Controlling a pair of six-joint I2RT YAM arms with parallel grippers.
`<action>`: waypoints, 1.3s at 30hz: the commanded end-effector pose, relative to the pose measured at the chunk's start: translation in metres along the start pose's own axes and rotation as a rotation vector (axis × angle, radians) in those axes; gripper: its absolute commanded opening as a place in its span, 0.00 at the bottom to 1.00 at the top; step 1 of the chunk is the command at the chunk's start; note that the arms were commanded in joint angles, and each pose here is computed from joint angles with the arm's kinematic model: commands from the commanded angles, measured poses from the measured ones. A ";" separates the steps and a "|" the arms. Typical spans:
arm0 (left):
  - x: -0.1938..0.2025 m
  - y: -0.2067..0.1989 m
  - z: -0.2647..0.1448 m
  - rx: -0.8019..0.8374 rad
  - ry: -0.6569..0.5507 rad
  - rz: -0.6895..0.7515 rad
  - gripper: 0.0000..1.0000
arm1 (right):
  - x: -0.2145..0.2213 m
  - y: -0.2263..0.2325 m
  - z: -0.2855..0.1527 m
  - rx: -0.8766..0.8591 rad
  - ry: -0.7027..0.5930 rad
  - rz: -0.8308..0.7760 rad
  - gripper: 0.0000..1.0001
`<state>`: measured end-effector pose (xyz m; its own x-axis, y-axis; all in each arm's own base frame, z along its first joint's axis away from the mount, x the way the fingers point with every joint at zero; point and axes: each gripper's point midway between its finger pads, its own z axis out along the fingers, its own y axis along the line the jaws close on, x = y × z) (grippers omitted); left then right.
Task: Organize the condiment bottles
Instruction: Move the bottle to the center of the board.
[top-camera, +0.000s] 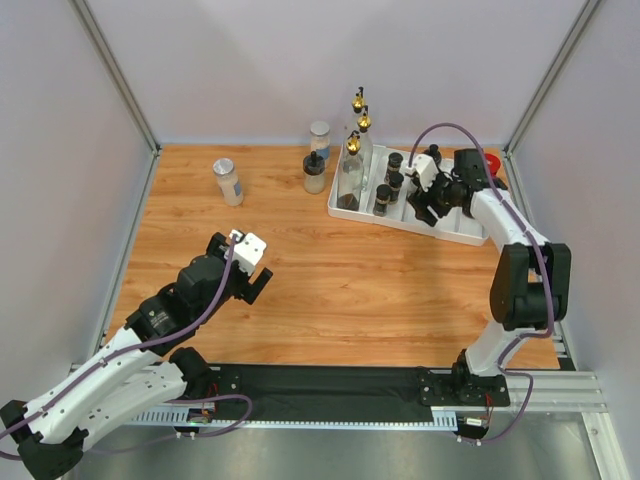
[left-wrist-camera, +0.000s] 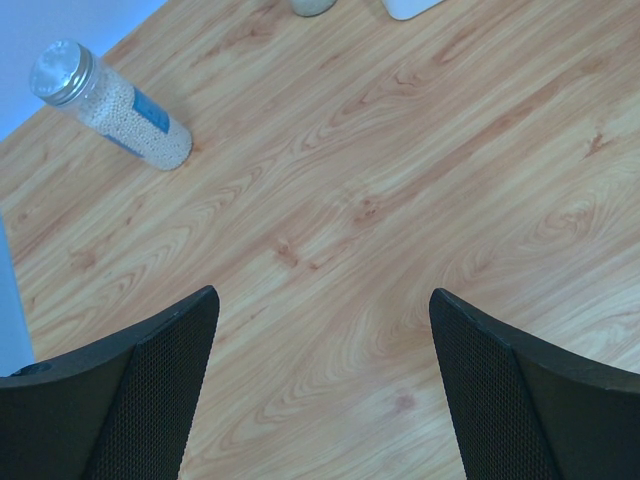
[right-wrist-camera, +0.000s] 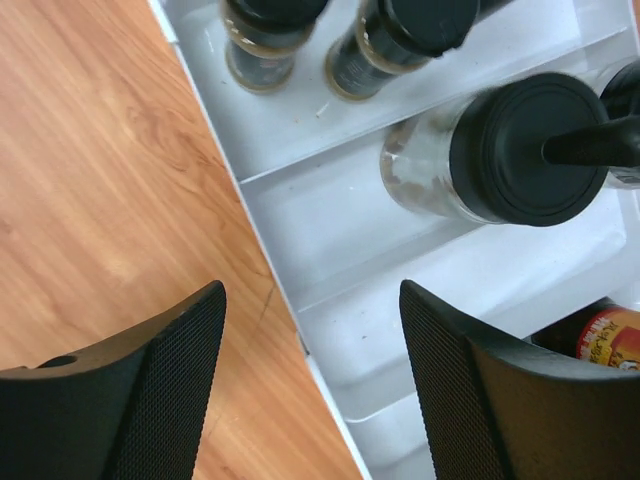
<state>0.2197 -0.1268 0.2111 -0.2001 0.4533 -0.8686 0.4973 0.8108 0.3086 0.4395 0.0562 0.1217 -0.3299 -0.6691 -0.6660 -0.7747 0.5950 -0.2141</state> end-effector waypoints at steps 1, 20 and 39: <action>-0.003 0.003 0.003 -0.016 -0.010 0.002 0.93 | -0.013 0.027 -0.022 -0.006 0.020 -0.014 0.73; -0.004 0.011 -0.001 -0.053 -0.017 -0.010 0.93 | -0.060 0.159 -0.060 -0.137 0.132 -0.364 0.81; -0.014 0.096 -0.062 -0.487 -0.177 -0.154 0.93 | -0.235 0.212 0.043 -0.003 0.009 -0.165 0.97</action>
<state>0.2199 -0.0608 0.2580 -0.1177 0.3283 -0.9372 0.1730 0.9361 0.3062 0.3505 0.3316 0.1819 -0.0908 -0.8516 -0.5163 -0.9047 0.2873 -0.3147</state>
